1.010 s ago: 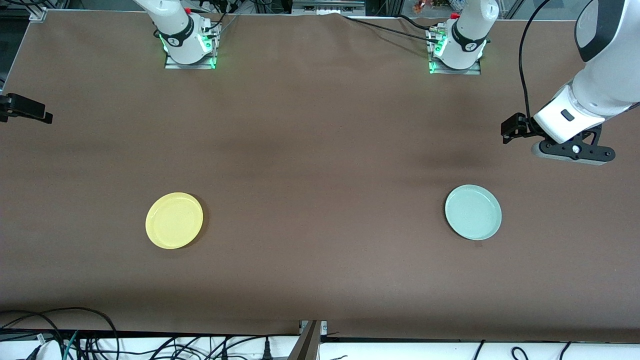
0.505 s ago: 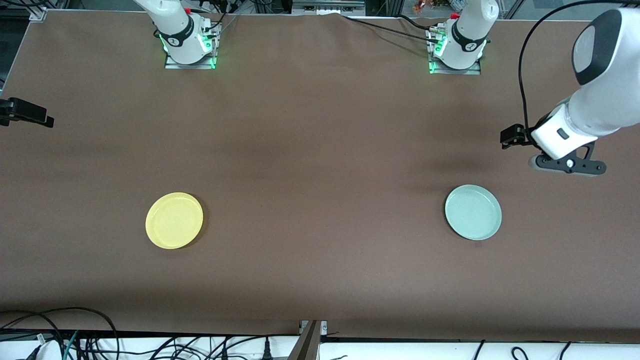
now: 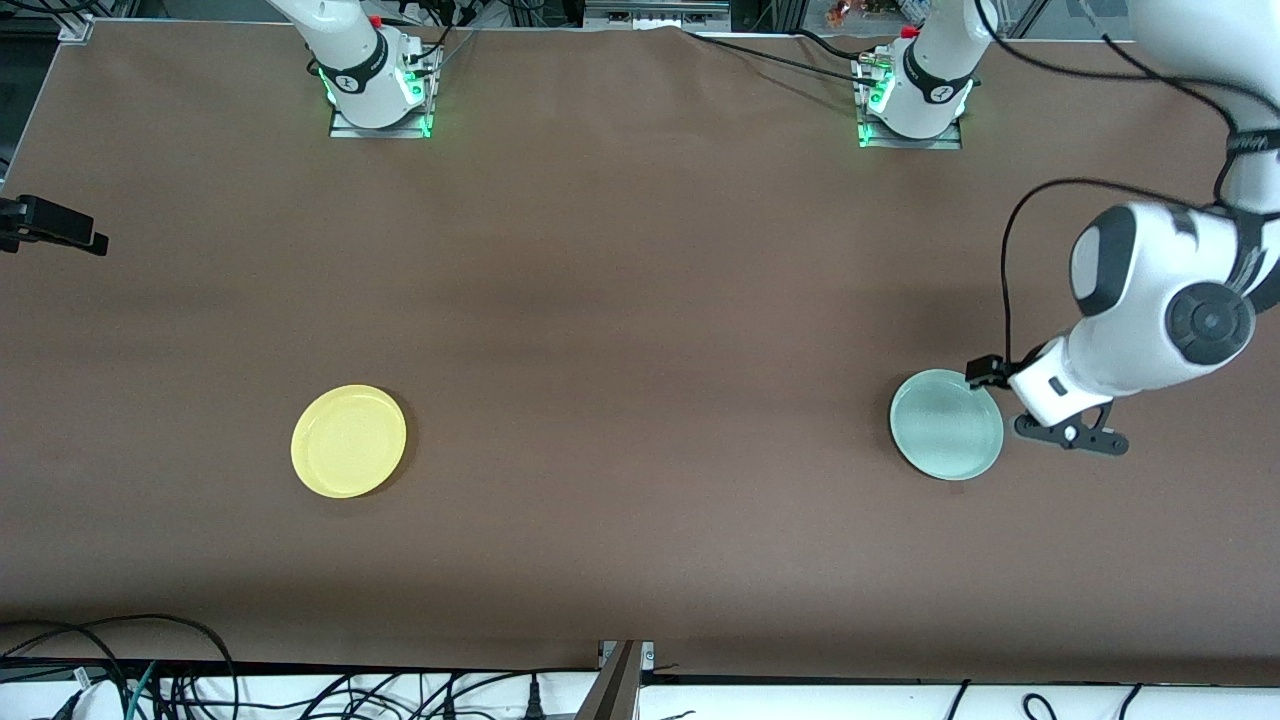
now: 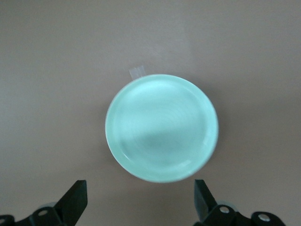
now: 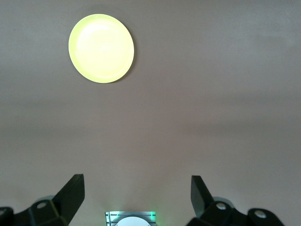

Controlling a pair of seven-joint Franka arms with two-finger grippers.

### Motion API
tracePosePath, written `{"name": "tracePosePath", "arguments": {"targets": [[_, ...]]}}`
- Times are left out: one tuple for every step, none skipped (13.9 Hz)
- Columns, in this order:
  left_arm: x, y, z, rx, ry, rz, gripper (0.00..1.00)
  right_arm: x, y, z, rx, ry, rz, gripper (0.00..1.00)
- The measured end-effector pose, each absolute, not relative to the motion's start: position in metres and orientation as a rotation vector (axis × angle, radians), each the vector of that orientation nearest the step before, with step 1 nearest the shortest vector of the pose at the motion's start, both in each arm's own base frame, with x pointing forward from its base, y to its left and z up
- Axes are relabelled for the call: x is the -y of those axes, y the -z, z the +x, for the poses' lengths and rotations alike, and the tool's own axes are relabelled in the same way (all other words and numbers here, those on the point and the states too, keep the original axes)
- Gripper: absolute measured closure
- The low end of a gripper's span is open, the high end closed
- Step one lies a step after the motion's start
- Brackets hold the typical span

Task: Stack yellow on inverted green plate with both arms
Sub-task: 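Move the left gripper down to the green plate's rim, then close the left gripper on the green plate's rim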

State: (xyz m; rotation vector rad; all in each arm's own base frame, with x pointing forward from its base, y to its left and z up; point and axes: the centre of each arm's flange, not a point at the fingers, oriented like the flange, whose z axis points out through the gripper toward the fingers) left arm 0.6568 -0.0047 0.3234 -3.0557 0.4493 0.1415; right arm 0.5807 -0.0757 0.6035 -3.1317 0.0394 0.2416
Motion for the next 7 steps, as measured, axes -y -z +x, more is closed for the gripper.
{"name": "tracePosePath", "arguments": {"targets": [[-0.008,-0.306,0.661,-0.553,-0.127,-3.041,0.0,0.076,-0.603,0.581,-0.039,-0.242,-3.132,0.0],[-0.019,-0.29,0.663,-0.669,-0.134,-3.026,0.0,0.075,-0.603,0.581,-0.039,-0.241,-3.132,0.0],[-0.03,-0.275,0.664,-0.761,-0.148,-3.013,0.0,0.075,-0.603,0.581,-0.039,-0.241,-3.132,0.0],[-0.041,-0.262,0.664,-0.826,-0.145,-3.003,0.0,0.075,-0.603,0.581,-0.039,-0.241,-3.132,0.0],[-0.049,-0.25,0.666,-0.887,-0.128,-2.99,0.0,0.075,-0.603,0.581,-0.038,-0.24,-3.132,0.0],[-0.055,-0.238,0.668,-0.939,-0.102,-2.976,0.0,0.075,-0.603,0.581,-0.038,-0.24,-3.132,0.0],[-0.059,-0.227,0.67,-0.971,-0.076,-2.966,0.0,0.075,-0.603,0.581,-0.038,-0.24,-3.132,0.0]]}}
